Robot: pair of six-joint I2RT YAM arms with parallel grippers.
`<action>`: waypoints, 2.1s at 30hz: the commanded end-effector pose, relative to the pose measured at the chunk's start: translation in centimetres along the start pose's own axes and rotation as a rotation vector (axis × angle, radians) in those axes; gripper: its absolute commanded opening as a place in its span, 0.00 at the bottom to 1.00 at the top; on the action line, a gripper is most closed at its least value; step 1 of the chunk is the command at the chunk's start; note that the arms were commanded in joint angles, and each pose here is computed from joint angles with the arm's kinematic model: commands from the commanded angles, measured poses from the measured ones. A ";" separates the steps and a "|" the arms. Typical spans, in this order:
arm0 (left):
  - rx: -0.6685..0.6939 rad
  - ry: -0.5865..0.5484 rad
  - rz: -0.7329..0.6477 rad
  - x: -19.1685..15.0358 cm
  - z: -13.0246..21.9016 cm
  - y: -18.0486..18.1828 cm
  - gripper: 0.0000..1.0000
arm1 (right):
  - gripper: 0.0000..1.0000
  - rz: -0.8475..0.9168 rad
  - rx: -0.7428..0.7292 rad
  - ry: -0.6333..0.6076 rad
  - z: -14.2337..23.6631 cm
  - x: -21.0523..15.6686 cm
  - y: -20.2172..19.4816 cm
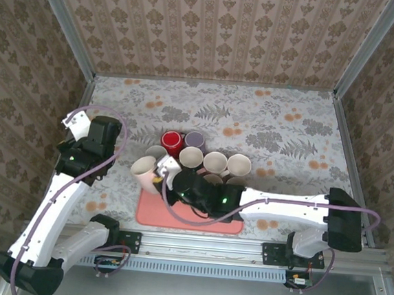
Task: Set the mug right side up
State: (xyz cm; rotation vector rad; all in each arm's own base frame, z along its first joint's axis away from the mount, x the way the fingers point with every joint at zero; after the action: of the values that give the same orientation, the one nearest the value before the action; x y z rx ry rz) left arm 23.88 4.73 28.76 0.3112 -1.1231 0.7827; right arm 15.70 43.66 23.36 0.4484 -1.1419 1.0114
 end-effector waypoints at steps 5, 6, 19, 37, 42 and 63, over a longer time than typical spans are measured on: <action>0.013 -0.007 0.028 -0.2 -0.1 0.6 1.00 | 0.00 0.039 0.007 -0.249 -0.6 2.2 2.5; 0.010 -0.008 0.030 -0.2 -0.1 0.6 1.00 | 0.00 0.035 0.007 -0.262 -0.8 1.6 2.7; -0.011 -0.005 0.039 -0.4 -0.1 0.3 1.00 | 0.00 0.082 -0.012 -0.428 -1.9 -2.9 5.2; -0.023 -0.002 0.042 -0.4 -0.2 0.0 1.00 | 0.00 0.119 -0.192 -0.251 -2.4 -6.7 6.0; -0.028 0.001 0.041 -0.6 -0.2 -0.1 1.00 | 0.00 0.091 -0.198 -0.206 -3.2 -8.7 5.9; -0.036 -0.005 0.033 -0.5 -0.3 -0.6 1.00 | 0.29 0.090 -0.173 -0.089 -4.8 -12.8 5.5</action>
State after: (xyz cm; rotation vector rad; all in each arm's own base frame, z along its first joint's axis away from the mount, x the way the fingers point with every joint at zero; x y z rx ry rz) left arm 24.30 4.35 28.52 0.2565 -1.1480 0.8005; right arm 12.79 44.50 10.24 0.3091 -1.3496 0.9521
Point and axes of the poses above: each hand's point on the last joint's axis, 136 mm out from that joint toward the fingers, its own z axis back along the fingers, its own y axis along the line the jaws close on, x = y × z, the point moved 1 cm from there along z, back along the fingers, and after that the axes turned 10 degrees about z, right-handed, at the moved point
